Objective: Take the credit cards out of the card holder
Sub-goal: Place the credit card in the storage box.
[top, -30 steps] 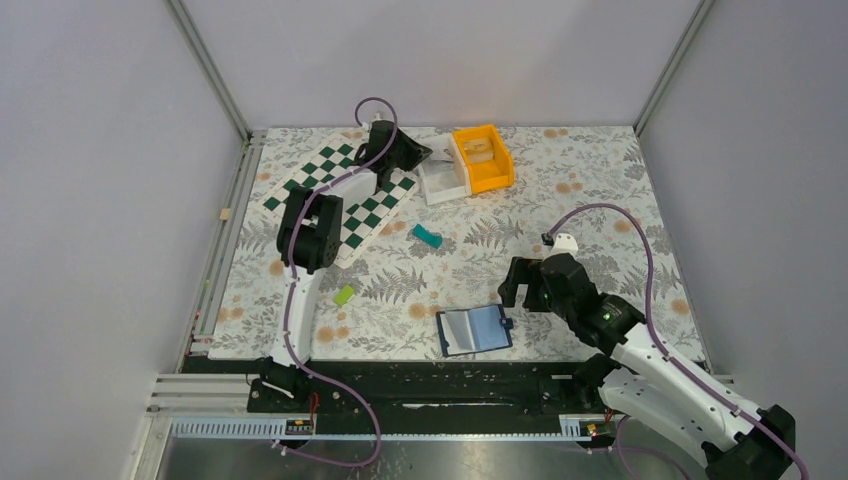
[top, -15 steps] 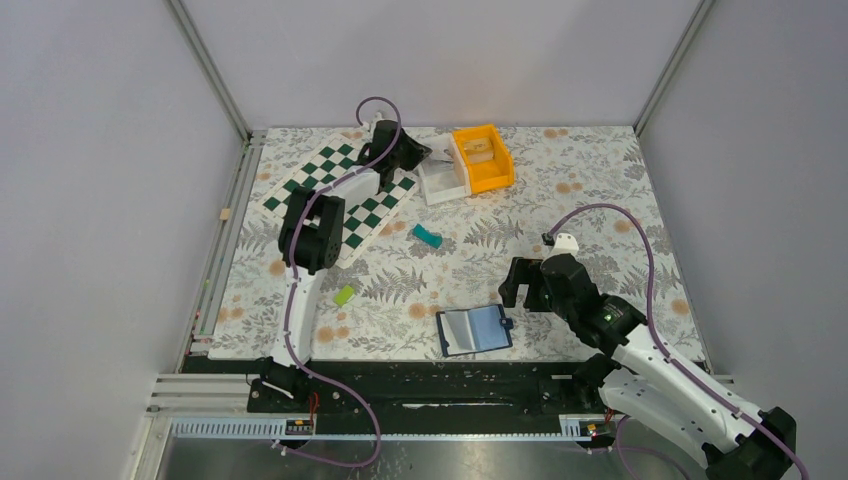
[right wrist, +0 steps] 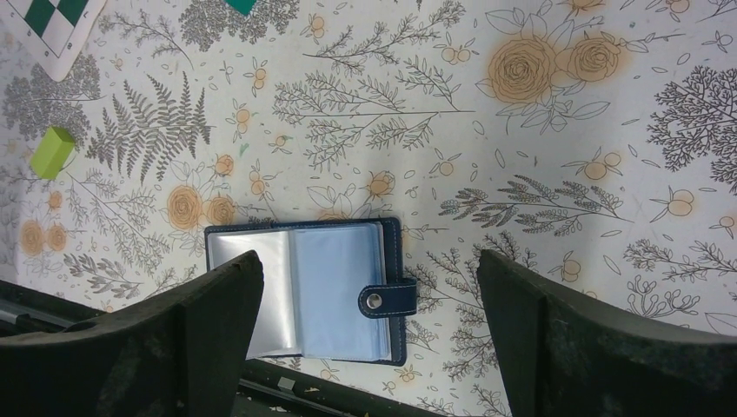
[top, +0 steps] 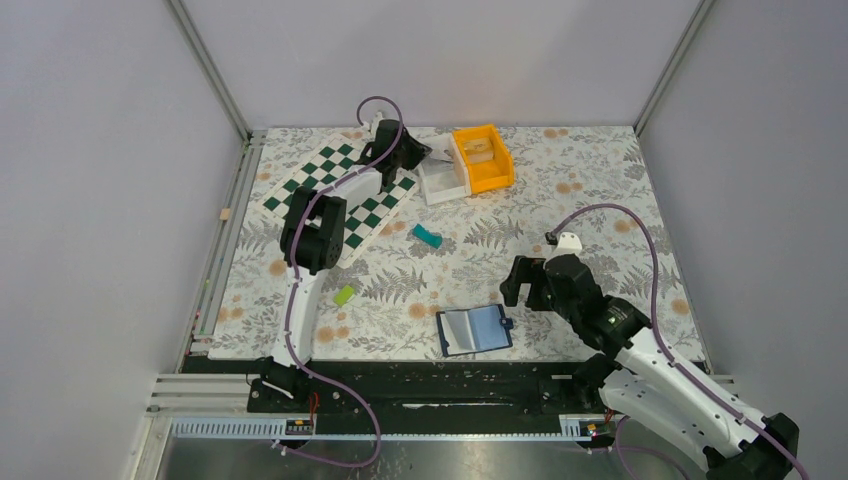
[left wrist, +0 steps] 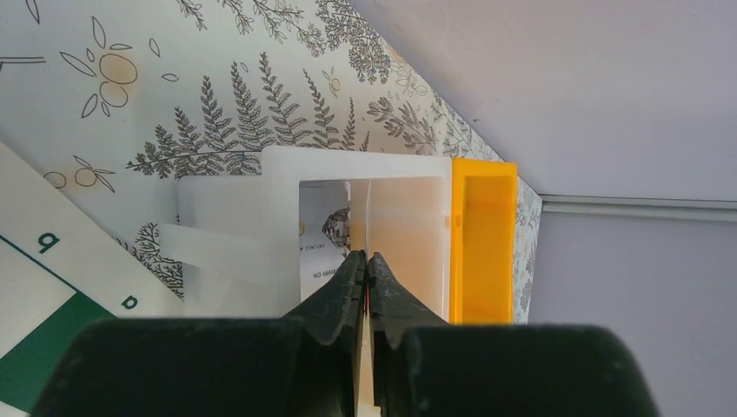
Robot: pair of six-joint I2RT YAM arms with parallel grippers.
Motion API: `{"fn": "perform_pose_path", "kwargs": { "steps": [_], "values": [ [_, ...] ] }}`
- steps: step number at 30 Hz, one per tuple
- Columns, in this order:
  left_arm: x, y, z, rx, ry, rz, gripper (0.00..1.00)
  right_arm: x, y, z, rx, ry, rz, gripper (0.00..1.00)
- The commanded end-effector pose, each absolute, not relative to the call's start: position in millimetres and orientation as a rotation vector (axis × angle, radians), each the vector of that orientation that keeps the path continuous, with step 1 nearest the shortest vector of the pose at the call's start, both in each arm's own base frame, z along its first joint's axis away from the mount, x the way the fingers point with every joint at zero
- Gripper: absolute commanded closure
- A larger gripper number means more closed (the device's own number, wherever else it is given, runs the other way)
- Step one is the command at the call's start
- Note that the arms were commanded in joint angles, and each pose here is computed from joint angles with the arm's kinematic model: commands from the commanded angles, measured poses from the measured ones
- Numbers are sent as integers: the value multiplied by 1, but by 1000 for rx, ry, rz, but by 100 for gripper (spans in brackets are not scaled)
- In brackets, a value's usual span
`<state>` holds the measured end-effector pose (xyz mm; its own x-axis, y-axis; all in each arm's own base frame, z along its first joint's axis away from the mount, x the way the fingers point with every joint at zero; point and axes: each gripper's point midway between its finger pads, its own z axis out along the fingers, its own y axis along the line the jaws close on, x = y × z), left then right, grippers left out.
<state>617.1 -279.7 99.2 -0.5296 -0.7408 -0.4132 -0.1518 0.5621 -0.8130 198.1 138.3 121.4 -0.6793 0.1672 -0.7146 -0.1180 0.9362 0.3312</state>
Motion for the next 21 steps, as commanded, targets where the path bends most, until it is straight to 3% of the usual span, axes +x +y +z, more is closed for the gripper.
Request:
{"fn": "perform_pose_path", "kwargs": {
  "steps": [1,21],
  "values": [
    [627,-275,101,-730,1976,-909,96,208,135,144,57,2193,448,0],
    [623,-288,114,-674,1983,-946,79,206,127,155,63,2151,443,0]
  ]
}}
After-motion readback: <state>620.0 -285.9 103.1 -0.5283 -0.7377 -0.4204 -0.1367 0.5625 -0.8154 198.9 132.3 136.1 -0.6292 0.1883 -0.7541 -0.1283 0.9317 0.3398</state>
